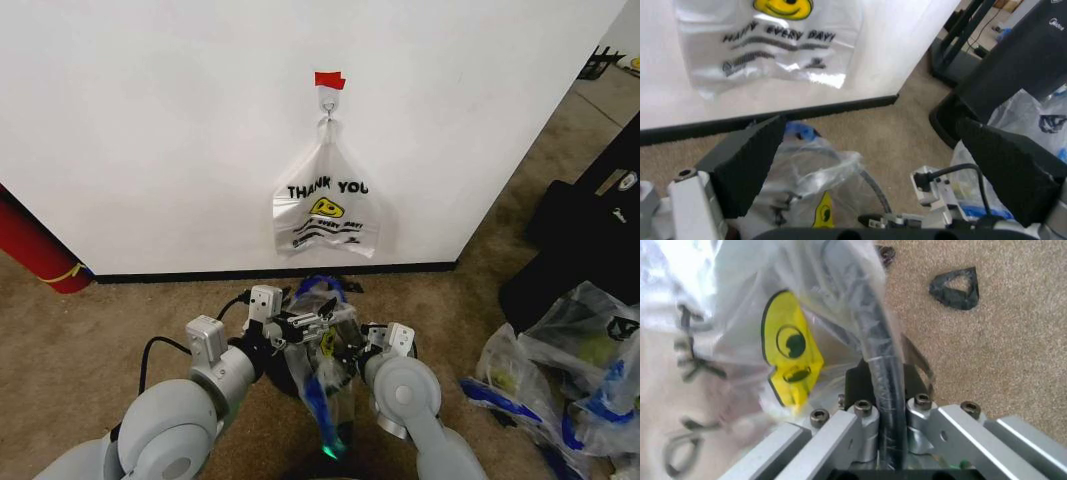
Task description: Pick up the garbage bag from the wall and place it over the trash bin.
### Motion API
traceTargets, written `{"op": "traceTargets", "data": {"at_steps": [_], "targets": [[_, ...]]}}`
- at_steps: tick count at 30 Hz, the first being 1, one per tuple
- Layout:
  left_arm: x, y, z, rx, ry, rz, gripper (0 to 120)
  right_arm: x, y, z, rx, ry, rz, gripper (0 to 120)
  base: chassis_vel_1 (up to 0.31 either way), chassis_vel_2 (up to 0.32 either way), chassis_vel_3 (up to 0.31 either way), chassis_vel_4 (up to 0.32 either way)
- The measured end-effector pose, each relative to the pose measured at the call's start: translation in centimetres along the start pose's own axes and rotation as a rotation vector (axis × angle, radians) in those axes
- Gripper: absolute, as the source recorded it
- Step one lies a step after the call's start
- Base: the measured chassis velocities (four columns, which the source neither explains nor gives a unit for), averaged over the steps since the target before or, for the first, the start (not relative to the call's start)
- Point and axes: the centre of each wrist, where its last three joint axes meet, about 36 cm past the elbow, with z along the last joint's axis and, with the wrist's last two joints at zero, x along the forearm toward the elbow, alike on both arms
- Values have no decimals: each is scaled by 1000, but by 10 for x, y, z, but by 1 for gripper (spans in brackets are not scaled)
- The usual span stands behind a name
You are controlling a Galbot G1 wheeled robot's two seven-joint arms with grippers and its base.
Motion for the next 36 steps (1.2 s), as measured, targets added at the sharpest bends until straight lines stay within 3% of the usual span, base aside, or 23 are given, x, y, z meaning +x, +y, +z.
{"op": "traceTargets", "data": {"at_steps": [14,16,21,24,29,36], "targets": [[5,-7,-6,9,26,14,100,8,-17,6,-77,-151,-109,0,0,0,0,0],[4,-9,-13,-18,48,21,100,11,-20,12,-48,-221,-131,0,0,0,0,0],[1,-14,-21,-143,164,-6,100,16,-22,12,-39,-256,-129,0,0,0,0,0],[-10,-16,-31,-237,233,-14,100,21,-23,13,-34,-272,-129,0,0,0,0,0],[-32,-11,-36,-263,256,-27,100,24,-24,14,-33,-279,-123,0,0,0,0,0],[-60,-13,-21,-279,346,-39,93,26,-26,11,-37,-288,-119,0,0,0,0,0]]}}
